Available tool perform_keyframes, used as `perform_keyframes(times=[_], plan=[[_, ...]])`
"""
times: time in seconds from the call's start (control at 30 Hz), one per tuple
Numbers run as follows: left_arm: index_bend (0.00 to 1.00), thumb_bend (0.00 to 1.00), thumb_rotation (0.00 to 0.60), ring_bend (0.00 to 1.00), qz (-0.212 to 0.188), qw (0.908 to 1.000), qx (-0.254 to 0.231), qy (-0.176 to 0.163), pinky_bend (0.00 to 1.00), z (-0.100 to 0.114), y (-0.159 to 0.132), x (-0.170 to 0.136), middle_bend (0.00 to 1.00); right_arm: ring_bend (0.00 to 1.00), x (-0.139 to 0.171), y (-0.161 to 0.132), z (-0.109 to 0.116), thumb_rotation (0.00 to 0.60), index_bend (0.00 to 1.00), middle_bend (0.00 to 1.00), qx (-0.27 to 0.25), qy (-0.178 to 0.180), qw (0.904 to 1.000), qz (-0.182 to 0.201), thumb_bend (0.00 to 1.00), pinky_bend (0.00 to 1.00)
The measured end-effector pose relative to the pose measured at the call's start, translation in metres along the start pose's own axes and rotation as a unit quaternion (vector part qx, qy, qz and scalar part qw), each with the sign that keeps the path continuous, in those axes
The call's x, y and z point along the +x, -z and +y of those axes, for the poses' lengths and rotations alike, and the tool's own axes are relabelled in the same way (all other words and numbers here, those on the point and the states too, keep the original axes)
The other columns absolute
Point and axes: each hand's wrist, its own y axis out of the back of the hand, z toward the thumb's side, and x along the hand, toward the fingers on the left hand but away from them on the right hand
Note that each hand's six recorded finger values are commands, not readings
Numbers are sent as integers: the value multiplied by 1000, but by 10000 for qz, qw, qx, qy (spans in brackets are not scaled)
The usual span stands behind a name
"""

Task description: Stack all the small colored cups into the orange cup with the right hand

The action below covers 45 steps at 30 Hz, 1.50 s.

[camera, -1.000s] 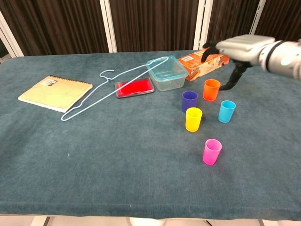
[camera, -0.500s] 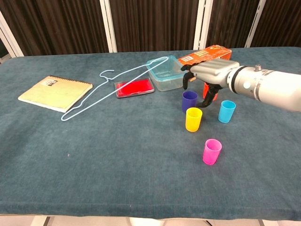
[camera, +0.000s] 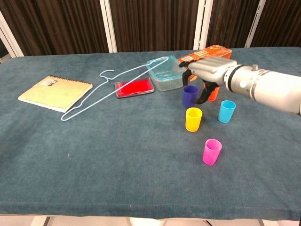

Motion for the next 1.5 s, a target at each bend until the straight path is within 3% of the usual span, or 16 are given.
perform_keyframes(times=[0.27, 0.4, 0.77, 0.83, 1.0, 1.03, 1.13, 1.33, 1.5], plan=[[0, 462, 600, 0, -34, 10000, 22, 20, 92, -1, -2, 3, 0, 0, 7, 34, 45, 600, 667, 72, -278, 920, 9944, -449, 475, 0], [0, 462, 600, 0, -44, 10000, 44, 51, 93, -2, -3, 4, 0, 0, 8, 49, 45, 600, 667, 72, -236, 863, 9939, -649, 475, 0], [0, 461, 600, 0, -45, 10000, 46, 58, 93, -3, -4, 3, 0, 0, 8, 62, 18, 600, 618, 71, 81, 429, 9954, -859, 474, 0], [0, 462, 600, 0, -46, 10000, 42, 57, 93, -3, -3, 4, 0, 0, 8, 63, 15, 600, 555, 70, 123, 374, 9953, -890, 474, 0], [0, 462, 600, 0, -67, 10000, 33, 64, 93, -3, -4, 3, 0, 0, 11, 64, 6, 600, 145, 0, 238, 149, 9953, -926, 473, 0], [0, 461, 600, 0, -69, 9999, 31, 67, 93, -4, -4, 3, 0, 0, 12, 62, 5, 600, 99, 0, 223, 126, 9956, -896, 471, 0], [0, 462, 600, 0, -72, 9999, 32, 72, 92, -4, -4, 3, 0, 0, 17, 53, 8, 600, 81, 0, 114, 140, 9972, -726, 467, 0], [0, 461, 600, 0, -77, 9999, 39, 82, 93, -5, -5, 3, 0, 0, 42, 23, 17, 600, 159, 0, 54, 254, 9997, 3, 467, 0], [0, 462, 600, 0, -98, 9999, 48, 88, 93, -5, -6, 2, 0, 0, 68, 3, 7, 600, 215, 0, 202, -30, 9982, 563, 466, 0]])
